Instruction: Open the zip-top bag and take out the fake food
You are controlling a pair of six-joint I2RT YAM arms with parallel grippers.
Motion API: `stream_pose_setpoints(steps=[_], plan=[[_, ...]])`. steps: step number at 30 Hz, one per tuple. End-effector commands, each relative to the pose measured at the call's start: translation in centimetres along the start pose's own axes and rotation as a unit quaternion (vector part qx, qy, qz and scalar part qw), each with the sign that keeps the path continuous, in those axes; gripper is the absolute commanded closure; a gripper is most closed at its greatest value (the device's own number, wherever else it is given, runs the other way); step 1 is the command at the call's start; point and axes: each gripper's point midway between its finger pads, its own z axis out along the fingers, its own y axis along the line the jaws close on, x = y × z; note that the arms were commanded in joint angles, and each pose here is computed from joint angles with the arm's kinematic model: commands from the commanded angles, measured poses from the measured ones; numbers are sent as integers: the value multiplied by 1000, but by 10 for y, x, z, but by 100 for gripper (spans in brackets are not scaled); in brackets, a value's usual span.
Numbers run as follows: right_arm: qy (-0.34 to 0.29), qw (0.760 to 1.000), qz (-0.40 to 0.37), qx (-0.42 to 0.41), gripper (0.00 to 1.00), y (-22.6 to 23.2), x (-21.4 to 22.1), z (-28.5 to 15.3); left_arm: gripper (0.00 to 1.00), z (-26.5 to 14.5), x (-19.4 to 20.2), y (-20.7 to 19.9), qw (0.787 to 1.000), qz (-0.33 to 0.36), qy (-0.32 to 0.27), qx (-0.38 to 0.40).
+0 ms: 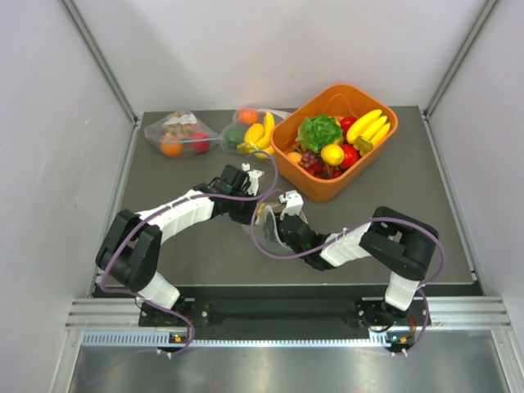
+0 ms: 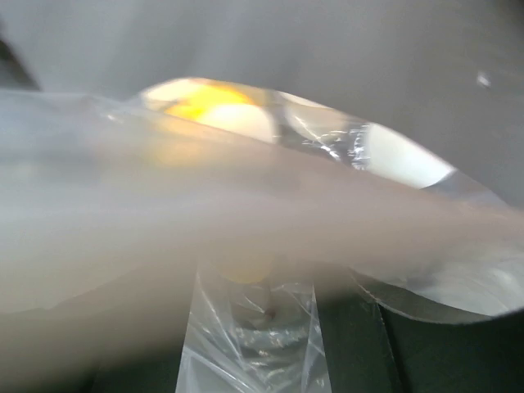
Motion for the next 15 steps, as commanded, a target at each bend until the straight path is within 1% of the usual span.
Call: stream_pose_setpoints(steps=[1,4,6,8,12,15], plan=[[-26,999,5,28,42,-17,-16,-7,100,-3,5,-5,1000,1,22,11],[-39,999,30,-10,41,-14,-20,-15,100,-1,4,-1,1000,0,21,-1],[-44,998,41,-29,41,-10,-22,-18,100,0,7,-5,999,1,29,14],[-41,998,32,-30,41,-7,-24,-14,100,0,8,-7,999,1,33,19],[-24,999,7,-45,42,4,-18,-3,100,0,9,-22,997,8,37,64],[-24,998,-2,-56,42,11,-20,3,100,0,11,-31,995,10,44,92]])
